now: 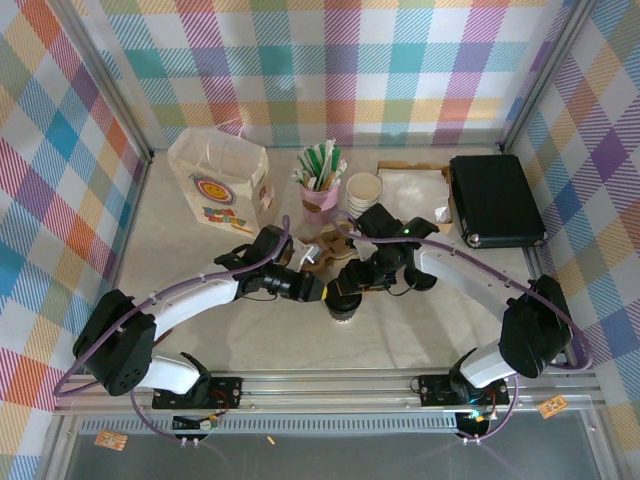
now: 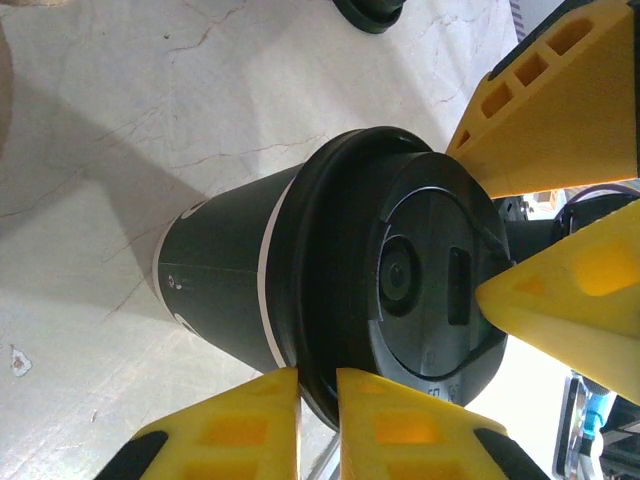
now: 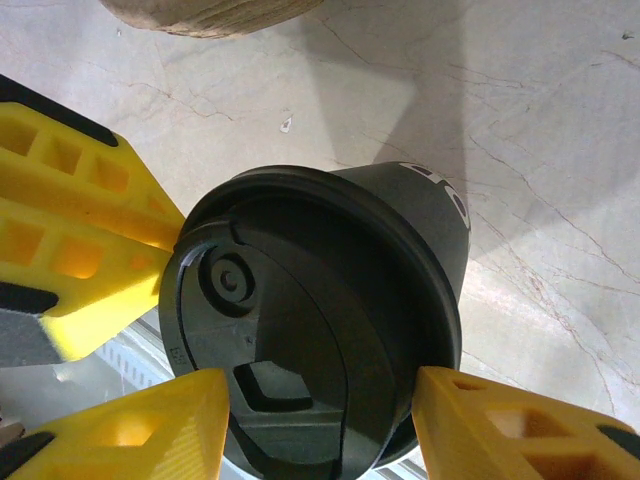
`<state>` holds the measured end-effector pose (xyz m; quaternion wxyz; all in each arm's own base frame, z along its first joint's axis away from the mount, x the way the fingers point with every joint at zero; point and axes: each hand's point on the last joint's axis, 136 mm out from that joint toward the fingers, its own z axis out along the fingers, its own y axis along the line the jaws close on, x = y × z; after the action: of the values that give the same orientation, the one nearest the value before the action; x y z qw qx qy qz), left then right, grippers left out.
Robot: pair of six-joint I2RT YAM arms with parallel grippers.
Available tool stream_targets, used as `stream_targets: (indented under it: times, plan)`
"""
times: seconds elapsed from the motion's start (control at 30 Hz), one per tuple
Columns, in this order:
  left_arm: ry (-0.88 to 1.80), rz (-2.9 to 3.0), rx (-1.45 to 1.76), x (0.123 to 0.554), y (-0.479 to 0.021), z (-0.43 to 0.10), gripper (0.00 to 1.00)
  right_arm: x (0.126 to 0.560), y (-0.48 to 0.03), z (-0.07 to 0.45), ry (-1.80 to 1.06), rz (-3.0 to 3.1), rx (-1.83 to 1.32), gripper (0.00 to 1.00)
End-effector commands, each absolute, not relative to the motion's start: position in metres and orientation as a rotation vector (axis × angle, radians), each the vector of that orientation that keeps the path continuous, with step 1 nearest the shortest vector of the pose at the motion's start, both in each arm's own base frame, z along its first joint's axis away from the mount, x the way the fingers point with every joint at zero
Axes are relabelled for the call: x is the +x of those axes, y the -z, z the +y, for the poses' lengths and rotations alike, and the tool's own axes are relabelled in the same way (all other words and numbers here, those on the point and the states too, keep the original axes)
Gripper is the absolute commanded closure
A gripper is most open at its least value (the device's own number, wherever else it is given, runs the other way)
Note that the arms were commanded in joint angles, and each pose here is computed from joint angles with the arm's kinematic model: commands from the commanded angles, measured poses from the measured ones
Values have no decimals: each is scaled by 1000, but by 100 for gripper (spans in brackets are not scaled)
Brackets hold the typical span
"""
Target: Pack the takeout coffee
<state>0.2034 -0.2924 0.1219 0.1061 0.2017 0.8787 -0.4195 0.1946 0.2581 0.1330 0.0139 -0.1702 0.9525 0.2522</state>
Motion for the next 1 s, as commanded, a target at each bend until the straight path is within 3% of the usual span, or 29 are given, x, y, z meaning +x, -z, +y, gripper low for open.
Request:
stream_targets:
  times: [0.0,0.23,0.6,0.97]
  plan:
    - [1161,2701,560,196,-88,-281,85,172,-99,247,-698,3130,-534,47]
    - [1105,2728,529,198,-81,-275,80,173,-105,248,-665,3125,-556,46]
    - [1086,2597,571,222,-132,-287,76,184,-140,260,-727,3047,-482,46]
    - [1074,2568,603,226,-148,-290,75,182,-151,255,-722,3026,-468,39]
